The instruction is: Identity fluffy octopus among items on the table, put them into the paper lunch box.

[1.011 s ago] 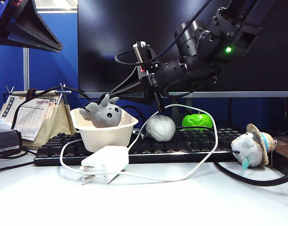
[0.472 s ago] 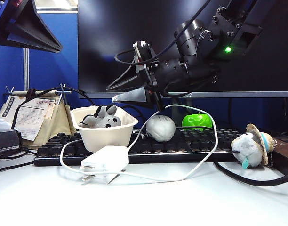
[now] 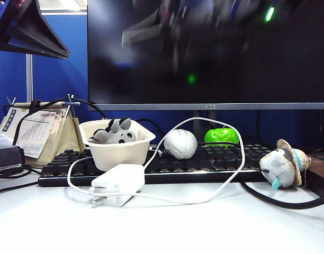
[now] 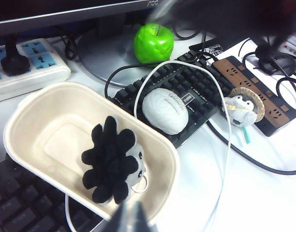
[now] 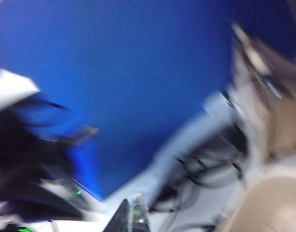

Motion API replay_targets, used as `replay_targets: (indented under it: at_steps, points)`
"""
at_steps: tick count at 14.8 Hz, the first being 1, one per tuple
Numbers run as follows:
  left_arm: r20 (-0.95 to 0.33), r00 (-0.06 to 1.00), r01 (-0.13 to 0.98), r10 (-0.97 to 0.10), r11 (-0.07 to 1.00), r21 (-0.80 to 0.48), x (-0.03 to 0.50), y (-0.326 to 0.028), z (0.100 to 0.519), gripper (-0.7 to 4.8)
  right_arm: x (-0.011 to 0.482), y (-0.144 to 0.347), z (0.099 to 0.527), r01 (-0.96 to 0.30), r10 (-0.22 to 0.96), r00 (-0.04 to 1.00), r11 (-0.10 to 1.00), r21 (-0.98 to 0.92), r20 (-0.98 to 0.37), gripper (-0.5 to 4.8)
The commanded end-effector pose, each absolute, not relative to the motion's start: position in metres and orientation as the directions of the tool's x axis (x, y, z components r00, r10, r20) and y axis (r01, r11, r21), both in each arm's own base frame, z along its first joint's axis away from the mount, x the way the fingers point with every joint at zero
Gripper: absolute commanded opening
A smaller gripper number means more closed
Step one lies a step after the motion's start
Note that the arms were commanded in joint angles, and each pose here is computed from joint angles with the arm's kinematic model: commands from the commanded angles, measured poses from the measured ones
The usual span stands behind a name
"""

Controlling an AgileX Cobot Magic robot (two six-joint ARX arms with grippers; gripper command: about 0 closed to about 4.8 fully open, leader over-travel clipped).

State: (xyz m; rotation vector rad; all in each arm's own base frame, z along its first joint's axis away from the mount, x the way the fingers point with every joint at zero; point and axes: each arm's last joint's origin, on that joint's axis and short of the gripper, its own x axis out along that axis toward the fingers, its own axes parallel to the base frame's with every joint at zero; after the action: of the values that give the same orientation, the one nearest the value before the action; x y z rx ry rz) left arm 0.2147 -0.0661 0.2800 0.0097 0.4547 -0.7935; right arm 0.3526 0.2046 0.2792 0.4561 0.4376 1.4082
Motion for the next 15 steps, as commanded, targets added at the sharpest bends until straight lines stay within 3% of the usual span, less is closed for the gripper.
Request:
replay_targets:
  at_steps: [1,8,9,11,15]
  points:
    - [-0.355,0.629,0.698,-0.692,0.703,-0.135,0.211,-0.065,0.29,-0.06,0.325,0.191,0.323,-0.842,1.0,0.023,0.025,0.539,-0.011,-0.08]
    - [-0.026,0.726,0.688,-0.687,0.726,0.029,0.124,-0.044,0.353,-0.06,0.251,0.152,0.392,-0.895,0.998,0.054,0.069,0.441,-0.045,-0.08]
    - [0.028,0.748,0.661,-0.663,0.748,0.06,0.106,-0.039,0.36,-0.06,0.238,0.145,0.399,-0.906,0.993,0.099,0.119,0.407,-0.068,-0.08]
    - [0.186,0.751,0.619,-0.634,0.773,0.136,0.051,-0.025,0.37,-0.06,0.191,0.118,0.415,-0.898,0.942,0.291,0.329,0.292,-0.167,-0.08]
    - [0.31,0.742,0.583,-0.595,0.8,0.14,-0.006,-0.011,0.363,-0.06,0.12,0.073,0.426,-0.779,0.77,0.573,0.618,0.103,-0.28,-0.08]
